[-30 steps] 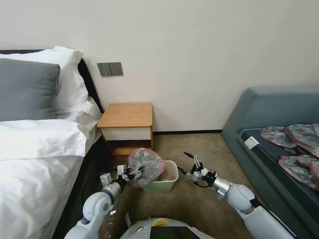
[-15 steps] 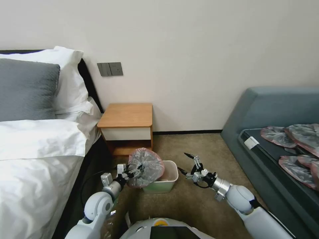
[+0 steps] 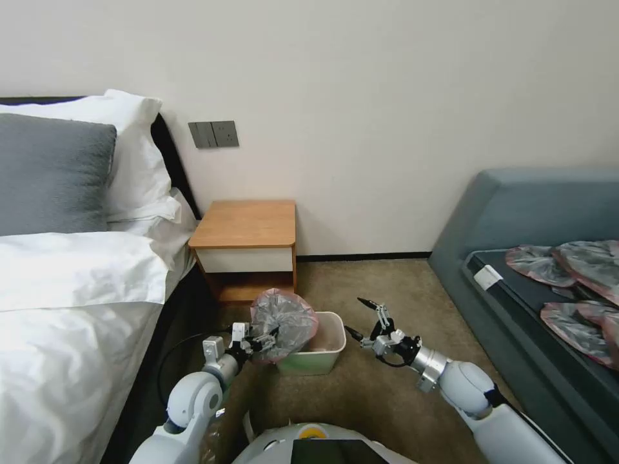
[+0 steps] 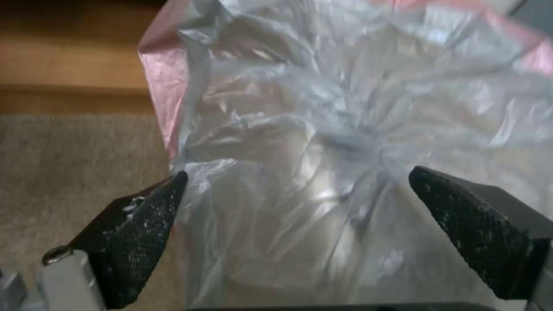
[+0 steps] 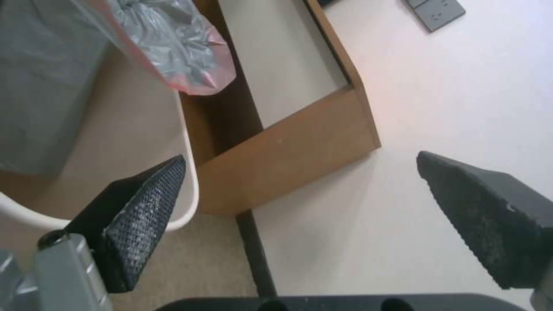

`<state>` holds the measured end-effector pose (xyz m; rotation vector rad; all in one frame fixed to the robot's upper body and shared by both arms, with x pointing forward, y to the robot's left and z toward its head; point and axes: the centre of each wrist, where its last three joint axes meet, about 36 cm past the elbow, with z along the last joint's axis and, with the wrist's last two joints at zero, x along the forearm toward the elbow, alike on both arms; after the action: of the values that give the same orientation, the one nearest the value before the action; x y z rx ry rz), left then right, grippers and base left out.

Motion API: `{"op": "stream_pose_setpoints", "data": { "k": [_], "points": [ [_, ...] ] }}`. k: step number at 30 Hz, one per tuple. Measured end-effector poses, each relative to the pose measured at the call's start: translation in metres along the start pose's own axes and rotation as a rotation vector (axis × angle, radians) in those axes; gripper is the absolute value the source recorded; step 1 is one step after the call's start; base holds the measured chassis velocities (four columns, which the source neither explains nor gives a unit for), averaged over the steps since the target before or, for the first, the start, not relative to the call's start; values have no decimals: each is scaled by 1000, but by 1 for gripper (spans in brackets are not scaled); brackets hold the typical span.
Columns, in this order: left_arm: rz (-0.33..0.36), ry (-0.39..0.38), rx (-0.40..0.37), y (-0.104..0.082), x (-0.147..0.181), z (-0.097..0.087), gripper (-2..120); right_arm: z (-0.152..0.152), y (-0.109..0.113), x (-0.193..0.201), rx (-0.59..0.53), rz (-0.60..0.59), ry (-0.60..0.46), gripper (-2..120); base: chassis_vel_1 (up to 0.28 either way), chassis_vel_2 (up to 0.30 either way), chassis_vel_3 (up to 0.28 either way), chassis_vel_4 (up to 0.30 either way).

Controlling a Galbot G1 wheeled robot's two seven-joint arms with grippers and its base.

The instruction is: Pick up the garbage bag from the table and place it over the trash can.

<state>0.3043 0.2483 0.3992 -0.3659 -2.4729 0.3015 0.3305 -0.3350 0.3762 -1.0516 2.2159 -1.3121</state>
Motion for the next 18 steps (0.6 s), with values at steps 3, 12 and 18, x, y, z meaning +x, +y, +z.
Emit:
{"op": "stream_pose_setpoints", "data": {
  "k": [3, 12, 18],
  "points": [
    [-16, 19, -23, 0, -3, 1, 97, -1, 0, 0, -1, 2, -2, 100, 0, 0, 0, 0],
    [-17, 71, -39, 0, -9, 3, 88, -4, -1, -1, 4, 6, -9, 100, 0, 0, 0, 0],
    [-11, 94, -45, -2, -11, 3, 69, -5, -2, -2, 6, 6, -12, 100, 0, 0, 0, 0]
  ]
}}
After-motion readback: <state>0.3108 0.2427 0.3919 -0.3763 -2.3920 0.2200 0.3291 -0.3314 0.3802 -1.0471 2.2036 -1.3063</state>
